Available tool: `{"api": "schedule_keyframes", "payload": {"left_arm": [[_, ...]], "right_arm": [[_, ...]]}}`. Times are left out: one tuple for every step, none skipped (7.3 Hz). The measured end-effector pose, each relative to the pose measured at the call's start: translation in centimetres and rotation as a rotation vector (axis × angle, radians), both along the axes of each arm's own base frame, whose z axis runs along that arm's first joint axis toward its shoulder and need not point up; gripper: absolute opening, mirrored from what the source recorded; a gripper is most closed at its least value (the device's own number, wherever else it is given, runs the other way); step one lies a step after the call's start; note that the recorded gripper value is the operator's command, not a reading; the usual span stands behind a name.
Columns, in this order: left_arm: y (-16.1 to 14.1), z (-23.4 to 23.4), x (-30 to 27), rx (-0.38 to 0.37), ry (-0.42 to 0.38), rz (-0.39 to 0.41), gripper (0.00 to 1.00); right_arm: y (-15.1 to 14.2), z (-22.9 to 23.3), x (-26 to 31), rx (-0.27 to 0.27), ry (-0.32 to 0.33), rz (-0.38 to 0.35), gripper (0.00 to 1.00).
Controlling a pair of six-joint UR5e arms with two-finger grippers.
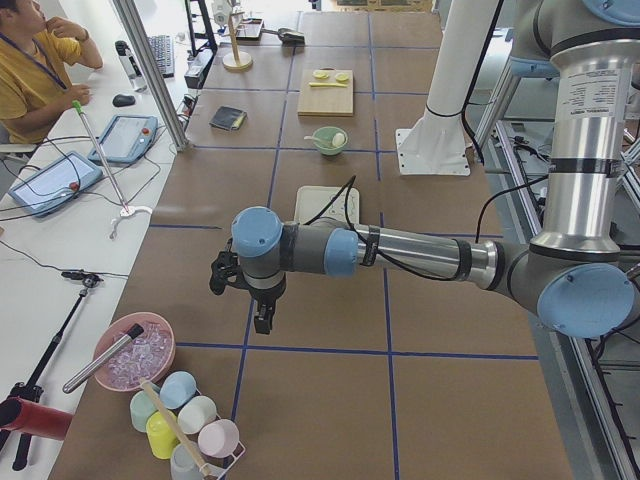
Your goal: Put spoon and bun in bowl
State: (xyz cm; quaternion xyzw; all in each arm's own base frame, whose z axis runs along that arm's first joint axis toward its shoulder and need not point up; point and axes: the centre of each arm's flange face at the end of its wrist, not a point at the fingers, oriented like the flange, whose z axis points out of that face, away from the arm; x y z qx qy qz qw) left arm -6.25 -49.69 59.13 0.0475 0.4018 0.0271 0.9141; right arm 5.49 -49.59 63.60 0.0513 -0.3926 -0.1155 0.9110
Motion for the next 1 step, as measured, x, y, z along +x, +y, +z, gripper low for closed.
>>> {"api": "schedule_keyframes", "payload": {"left_arm": [[-0.12,-0.13,-0.10,0.003,0.000,-0.002,1.00]], "right_arm": [[0.53,0.13,0.07,-0.003,-0.001,0.001,1.00]]}}
